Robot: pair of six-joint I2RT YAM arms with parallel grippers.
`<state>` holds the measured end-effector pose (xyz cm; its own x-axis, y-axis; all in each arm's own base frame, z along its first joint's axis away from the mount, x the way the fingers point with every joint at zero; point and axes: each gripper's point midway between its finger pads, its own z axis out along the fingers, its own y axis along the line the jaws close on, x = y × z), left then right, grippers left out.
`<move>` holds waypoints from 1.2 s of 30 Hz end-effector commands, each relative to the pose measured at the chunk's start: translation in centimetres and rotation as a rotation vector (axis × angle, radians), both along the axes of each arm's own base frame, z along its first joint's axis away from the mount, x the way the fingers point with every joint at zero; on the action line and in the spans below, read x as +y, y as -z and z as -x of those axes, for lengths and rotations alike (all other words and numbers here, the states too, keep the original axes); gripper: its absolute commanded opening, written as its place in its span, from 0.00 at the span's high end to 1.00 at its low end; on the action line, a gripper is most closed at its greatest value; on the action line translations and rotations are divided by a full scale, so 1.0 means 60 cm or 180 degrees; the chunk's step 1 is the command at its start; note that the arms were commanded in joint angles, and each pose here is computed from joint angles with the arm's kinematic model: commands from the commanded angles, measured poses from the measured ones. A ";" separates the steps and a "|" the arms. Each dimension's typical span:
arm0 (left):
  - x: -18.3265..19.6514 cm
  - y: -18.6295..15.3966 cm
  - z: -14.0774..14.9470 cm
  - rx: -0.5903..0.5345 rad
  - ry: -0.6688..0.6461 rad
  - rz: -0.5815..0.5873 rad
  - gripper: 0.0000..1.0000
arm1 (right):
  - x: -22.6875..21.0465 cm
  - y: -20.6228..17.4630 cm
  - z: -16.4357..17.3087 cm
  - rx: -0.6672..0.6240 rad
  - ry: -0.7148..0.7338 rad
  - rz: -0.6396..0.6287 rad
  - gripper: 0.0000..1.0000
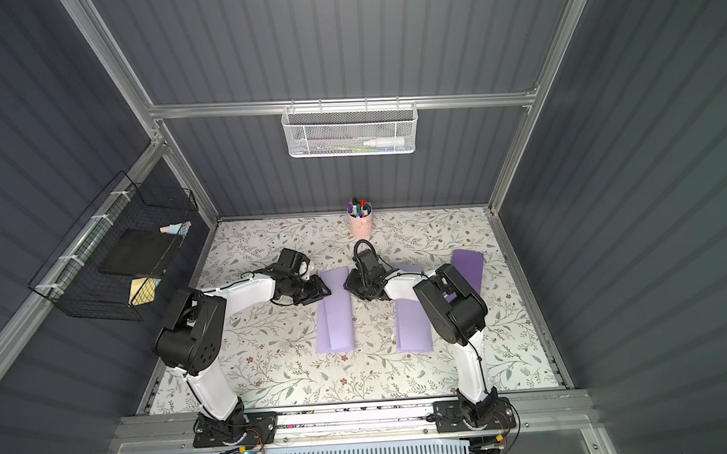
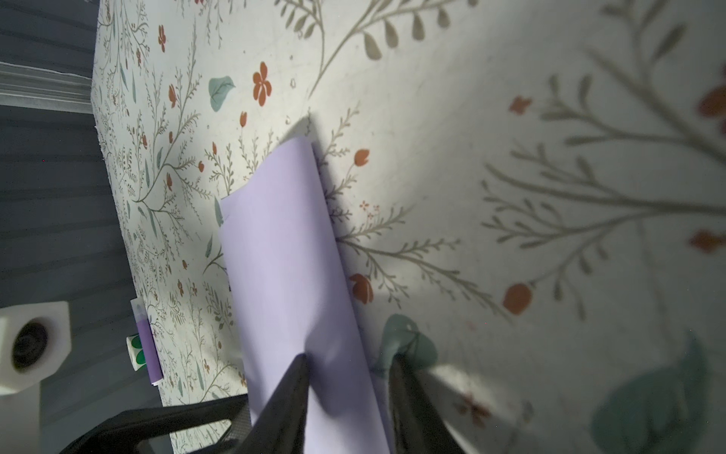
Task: Fold the rectangular paper in half along the long edge
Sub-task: Fold the paper at the center of the board.
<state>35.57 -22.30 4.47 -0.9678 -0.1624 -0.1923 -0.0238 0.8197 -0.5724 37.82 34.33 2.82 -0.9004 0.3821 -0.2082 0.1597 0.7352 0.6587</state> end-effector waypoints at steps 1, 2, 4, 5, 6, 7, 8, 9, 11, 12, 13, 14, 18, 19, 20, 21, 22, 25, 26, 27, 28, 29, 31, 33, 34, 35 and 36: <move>0.003 0.003 0.016 0.0102 -0.0057 0.0058 0.60 | -0.009 -0.005 0.003 0.0036 0.0091 0.0055 0.63; 0.002 0.008 0.021 0.0121 -0.0065 0.0085 0.60 | -0.008 -0.004 0.003 0.0035 0.0085 0.0059 0.63; -0.001 0.011 0.028 0.0141 -0.0079 0.0161 0.62 | -0.007 -0.003 0.003 0.0040 0.0081 0.0058 0.63; -0.003 0.011 0.030 0.0146 -0.0086 0.0187 0.62 | -0.007 -0.003 0.004 0.0042 0.0073 0.0065 0.63; -0.003 0.012 0.033 0.0147 -0.0093 0.0201 0.62 | -0.007 -0.003 0.004 0.0041 0.0069 0.0075 0.63; -0.005 0.011 0.034 0.0138 -0.0095 0.0217 0.62 | -0.007 -0.003 0.003 0.0038 0.0074 0.0077 0.63; -0.007 0.009 0.035 0.0127 -0.0092 0.0231 0.63 | -0.007 -0.003 0.003 0.0037 0.0072 0.0077 0.63; -0.008 0.007 0.035 0.0119 -0.0097 0.0243 0.64 | -0.006 -0.004 0.003 0.0030 0.0065 0.0075 0.63; -0.014 0.003 0.036 0.0100 -0.0091 0.0278 0.65 | -0.005 -0.004 0.004 0.0031 0.0063 0.0079 0.63; -0.016 0.002 0.036 0.0099 -0.0093 0.0301 0.66 | -0.005 -0.003 0.004 0.0036 0.0061 0.0080 0.63; -0.019 0.000 0.037 0.0096 -0.0093 0.0325 0.66 | -0.005 -0.002 0.003 0.0036 0.0060 0.0085 0.63; -0.020 0.000 0.038 0.0102 -0.0092 0.0341 0.66 | -0.005 -0.003 0.004 0.0035 0.0058 0.0083 0.63; -0.023 -0.003 0.041 0.0102 -0.0112 0.0378 0.70 | -0.005 -0.003 0.004 0.0036 0.0048 0.0089 0.63; -0.024 -0.004 0.041 0.0094 -0.0112 0.0385 0.72 | -0.005 -0.003 0.004 0.0034 0.0049 0.0090 0.63; -0.024 -0.004 0.043 0.0096 -0.0111 0.0384 0.73 | -0.004 -0.003 0.003 0.0033 0.0049 0.0090 0.63; -0.023 -0.004 0.043 0.0096 -0.0113 0.0384 0.75 | -0.003 -0.002 0.004 0.0039 0.0043 0.0087 0.63; -0.023 -0.005 0.045 0.0099 -0.0113 0.0384 0.76 | -0.002 -0.002 0.005 0.0042 0.0036 0.0086 0.63; -0.021 -0.006 0.046 0.0104 -0.0123 0.0366 0.80 | -0.003 0.000 0.005 0.0051 0.0036 0.0086 0.63; -0.020 -0.006 0.046 0.0102 -0.0128 0.0358 0.82 | -0.002 -0.001 0.005 0.0047 0.0029 0.0087 0.63; -0.020 -0.007 0.046 0.0099 -0.0129 0.0356 0.83 | -0.002 -0.001 0.005 0.0046 0.0031 0.0087 0.63; -0.019 -0.007 0.047 0.0101 -0.0131 0.0353 0.85 | -0.002 0.000 0.005 0.0045 0.0026 0.0089 0.63; -0.019 -0.007 0.047 0.0098 -0.0125 0.0350 0.89 | -0.002 -0.001 0.005 0.0043 0.0025 0.0088 0.63; -0.019 -0.007 0.045 0.0092 -0.0131 0.0348 0.95 | -0.003 -0.002 0.004 0.0040 0.0031 0.0090 0.63; -0.019 -0.007 0.045 0.0090 -0.0127 0.0347 1.00 | -0.002 -0.002 0.004 0.0036 0.0026 0.0089 0.63; -0.020 -0.008 0.044 0.0086 -0.0126 0.0347 1.00 | -0.002 -0.002 0.005 0.0038 0.0022 0.0088 0.63; -0.020 -0.007 0.044 0.0089 -0.0125 0.0347 1.00 | -0.002 -0.002 0.005 0.0037 0.0022 0.0088 0.63; -0.019 -0.007 0.044 0.0090 -0.0129 0.0347 1.00 | -0.002 -0.003 0.004 0.0037 0.0023 0.0088 0.63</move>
